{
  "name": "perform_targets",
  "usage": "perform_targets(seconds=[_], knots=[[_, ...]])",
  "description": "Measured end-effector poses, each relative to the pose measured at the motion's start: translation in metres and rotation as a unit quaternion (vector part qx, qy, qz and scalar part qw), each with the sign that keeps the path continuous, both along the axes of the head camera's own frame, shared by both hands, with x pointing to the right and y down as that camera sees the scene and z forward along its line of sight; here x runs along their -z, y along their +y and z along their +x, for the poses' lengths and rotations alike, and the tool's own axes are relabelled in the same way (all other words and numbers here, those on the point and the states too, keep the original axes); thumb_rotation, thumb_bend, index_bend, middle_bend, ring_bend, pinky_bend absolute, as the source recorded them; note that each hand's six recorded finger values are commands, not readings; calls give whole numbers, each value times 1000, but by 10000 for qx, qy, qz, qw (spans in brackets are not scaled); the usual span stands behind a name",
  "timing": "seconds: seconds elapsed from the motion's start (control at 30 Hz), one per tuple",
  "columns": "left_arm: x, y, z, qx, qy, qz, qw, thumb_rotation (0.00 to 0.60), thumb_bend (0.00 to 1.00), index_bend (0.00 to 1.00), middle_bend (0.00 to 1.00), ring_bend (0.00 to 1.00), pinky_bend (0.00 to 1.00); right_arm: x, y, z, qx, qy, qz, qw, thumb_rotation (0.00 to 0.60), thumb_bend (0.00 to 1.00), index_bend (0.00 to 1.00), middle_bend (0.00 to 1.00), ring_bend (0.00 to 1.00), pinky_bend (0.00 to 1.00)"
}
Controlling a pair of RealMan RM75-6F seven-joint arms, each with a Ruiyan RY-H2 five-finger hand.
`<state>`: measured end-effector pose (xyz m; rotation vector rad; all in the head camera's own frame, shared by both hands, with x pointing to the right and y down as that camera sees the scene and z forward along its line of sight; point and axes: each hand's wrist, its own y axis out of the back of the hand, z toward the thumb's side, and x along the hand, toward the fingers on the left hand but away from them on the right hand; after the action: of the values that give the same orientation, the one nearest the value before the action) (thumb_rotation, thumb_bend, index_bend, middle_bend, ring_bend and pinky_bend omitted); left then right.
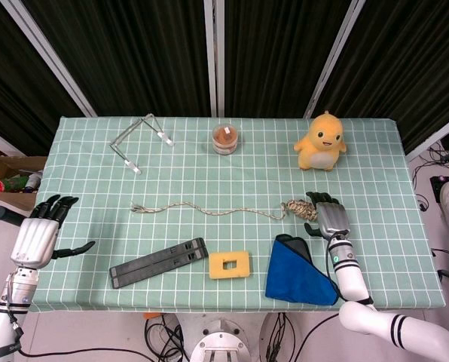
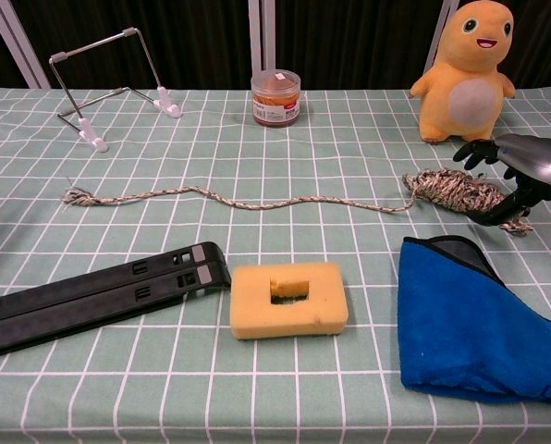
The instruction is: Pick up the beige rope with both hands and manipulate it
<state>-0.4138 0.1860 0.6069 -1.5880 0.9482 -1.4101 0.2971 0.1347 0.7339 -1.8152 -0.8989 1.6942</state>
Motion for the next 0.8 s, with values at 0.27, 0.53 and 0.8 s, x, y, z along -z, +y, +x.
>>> perform_targets(seconds=[0.27, 0.53, 0.8], knots=[[-2, 1, -1, 19, -10, -48, 10000, 173, 8, 156, 169, 119, 223, -4, 1, -4, -2, 12, 15, 10000, 600, 309, 255, 232, 160, 255], [-1, -1, 0, 7, 0, -47, 10000, 172, 10, 156, 169, 119, 223, -8, 0, -5, 21, 71, 48, 10000, 600, 331, 350, 318, 258, 376], [-5, 0, -1, 58, 64, -82, 9999, 174, 15, 156, 169, 119, 225, -9, 1, -4, -137, -101, 130, 9998, 600, 455, 492, 423, 390, 539]])
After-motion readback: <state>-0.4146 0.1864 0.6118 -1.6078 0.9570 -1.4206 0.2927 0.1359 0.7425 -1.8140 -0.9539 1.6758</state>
